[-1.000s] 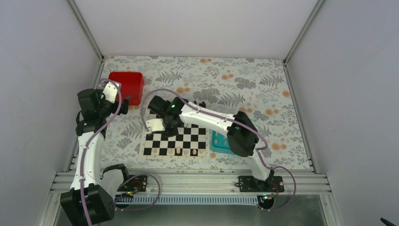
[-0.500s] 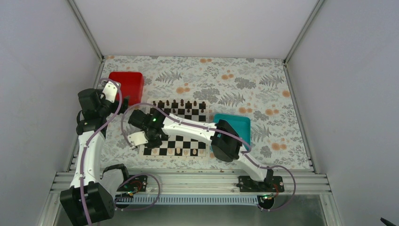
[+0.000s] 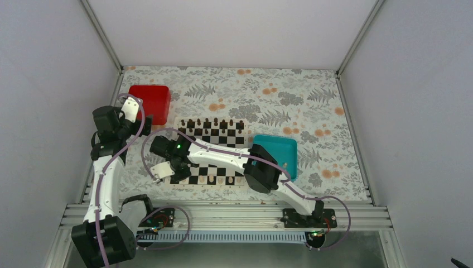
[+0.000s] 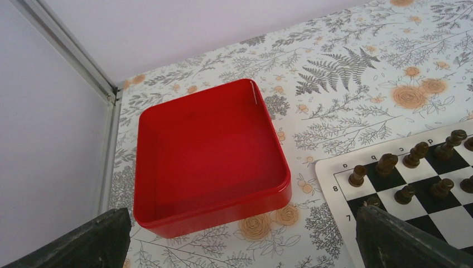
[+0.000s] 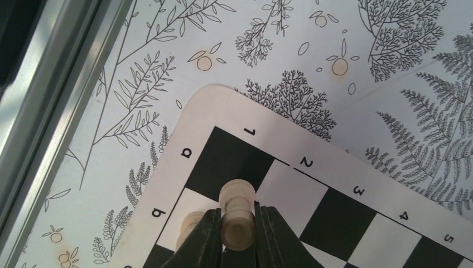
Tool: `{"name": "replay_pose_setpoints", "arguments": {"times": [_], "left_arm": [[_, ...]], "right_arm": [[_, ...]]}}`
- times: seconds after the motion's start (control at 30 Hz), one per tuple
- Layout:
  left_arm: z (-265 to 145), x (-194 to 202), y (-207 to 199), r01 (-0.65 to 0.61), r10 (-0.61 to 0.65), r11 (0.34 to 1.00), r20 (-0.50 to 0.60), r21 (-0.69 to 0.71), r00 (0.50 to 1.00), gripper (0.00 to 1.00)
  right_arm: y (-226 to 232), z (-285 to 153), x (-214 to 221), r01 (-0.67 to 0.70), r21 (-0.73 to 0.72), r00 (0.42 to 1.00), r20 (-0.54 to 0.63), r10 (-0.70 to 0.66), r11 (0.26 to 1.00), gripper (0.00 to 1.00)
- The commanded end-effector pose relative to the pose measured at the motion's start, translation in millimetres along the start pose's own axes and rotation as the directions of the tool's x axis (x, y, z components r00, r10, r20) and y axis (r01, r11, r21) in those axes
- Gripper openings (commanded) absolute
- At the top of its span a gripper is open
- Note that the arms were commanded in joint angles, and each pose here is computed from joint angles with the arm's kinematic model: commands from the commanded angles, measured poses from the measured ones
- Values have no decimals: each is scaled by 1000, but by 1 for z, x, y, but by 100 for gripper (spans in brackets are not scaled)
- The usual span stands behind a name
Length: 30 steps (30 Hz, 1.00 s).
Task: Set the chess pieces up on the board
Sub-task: Place the chess piece on the chessboard.
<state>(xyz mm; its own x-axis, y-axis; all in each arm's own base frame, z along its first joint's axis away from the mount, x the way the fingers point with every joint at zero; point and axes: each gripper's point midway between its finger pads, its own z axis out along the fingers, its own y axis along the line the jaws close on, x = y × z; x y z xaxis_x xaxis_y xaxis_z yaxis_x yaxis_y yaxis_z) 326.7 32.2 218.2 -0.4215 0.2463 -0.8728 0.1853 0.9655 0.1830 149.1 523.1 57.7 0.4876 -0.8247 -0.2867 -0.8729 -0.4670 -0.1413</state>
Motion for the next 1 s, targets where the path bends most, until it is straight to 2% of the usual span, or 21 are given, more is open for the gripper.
{"name": "replay_pose_setpoints", "arguments": {"times": [0.0,0.7,0.97], "left_arm": [[-1,-2,4,1,-1,1000,14,-19,1000,100],[-2,0,6,4,-4,1000,11,-25,1000,100],[-1,1,7,5,-5,1000,12,-26,1000,100]], "right_arm": [[12,7,-8,32,-43,999,20,-31,999,14],[18,31,-7,54,-59,999,2,-54,997,13],[10,27,-7,50,-31,999,6,-49,998,13]]}}
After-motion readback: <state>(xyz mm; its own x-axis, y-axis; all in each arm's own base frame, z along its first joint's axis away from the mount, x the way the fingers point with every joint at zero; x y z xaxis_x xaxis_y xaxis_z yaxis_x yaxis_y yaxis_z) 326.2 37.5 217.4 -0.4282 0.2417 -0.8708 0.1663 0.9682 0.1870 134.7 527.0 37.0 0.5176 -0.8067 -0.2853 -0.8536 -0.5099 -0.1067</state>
